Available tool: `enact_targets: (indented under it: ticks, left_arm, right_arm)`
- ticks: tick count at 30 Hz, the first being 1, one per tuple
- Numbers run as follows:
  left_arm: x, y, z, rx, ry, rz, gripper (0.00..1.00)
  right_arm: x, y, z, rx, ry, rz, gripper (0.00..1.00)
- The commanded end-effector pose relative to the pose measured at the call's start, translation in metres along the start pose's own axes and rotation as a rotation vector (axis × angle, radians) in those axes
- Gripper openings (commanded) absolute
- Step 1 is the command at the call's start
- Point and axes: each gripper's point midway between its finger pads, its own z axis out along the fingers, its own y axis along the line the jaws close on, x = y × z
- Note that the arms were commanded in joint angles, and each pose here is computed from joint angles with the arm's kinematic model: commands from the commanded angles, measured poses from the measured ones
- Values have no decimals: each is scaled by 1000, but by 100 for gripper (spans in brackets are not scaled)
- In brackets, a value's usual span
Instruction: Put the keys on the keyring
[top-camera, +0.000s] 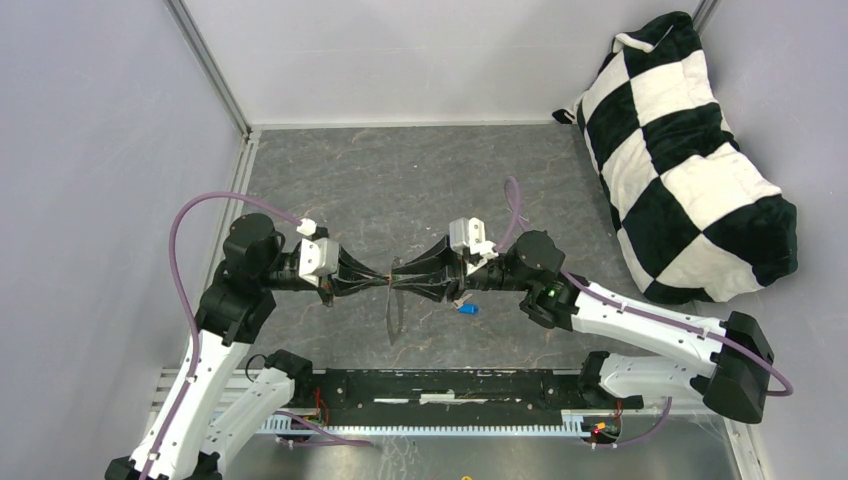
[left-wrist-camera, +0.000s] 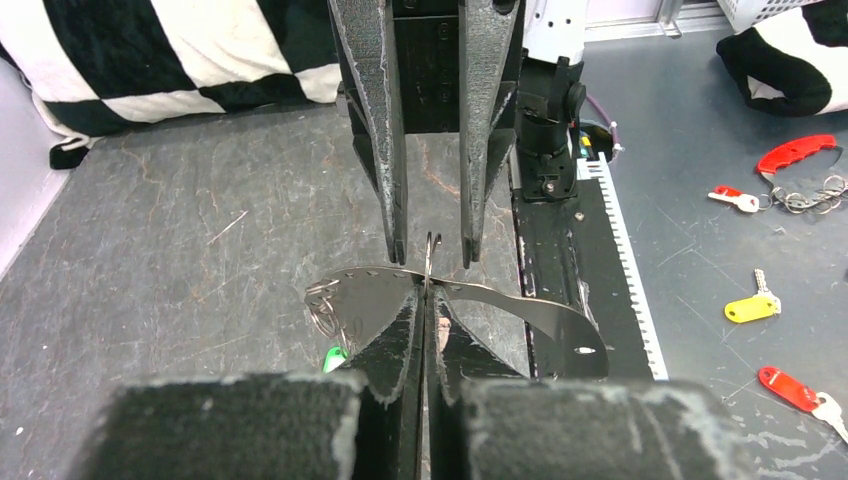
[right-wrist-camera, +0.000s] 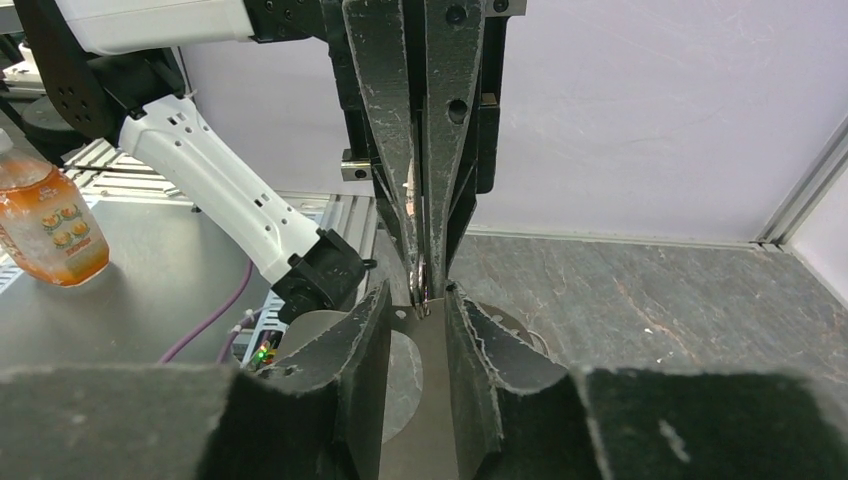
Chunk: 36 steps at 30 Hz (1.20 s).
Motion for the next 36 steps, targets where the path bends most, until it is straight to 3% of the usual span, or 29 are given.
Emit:
enact_targets:
  ticks: [1, 8, 9, 11, 14, 18, 28, 36]
  left_arm:
    - [-11, -6, 0, 34, -27, 12, 2]
    - [-6, -8, 0, 48, -15, -2, 3]
    - [-5, -8, 0, 47, -8, -6, 11]
    - [-1, -8, -1, 49, 16, -14, 25]
    - [5, -9, -2, 60, 49, -30, 31]
    - [6, -8, -2, 68, 61, -60, 31]
    - [2, -9, -2, 66, 56, -58, 20]
    - [2, -7, -5, 49, 77, -11, 23]
  right_arm:
    - [-23, -4, 6, 10, -67, -15, 29]
    - [-18, -8, 9, 24, -31, 14, 2]
    - [-18, -8, 9, 25, -16, 18, 0]
    - [-12, -9, 10, 26, 35, 23, 1]
    - [-6, -9, 8, 23, 82, 25, 1]
    - [-3, -10, 8, 16, 126, 7, 1]
    - [-3, -11, 10, 0, 170, -22, 1]
    - [-1, -12, 9, -1, 194, -33, 1]
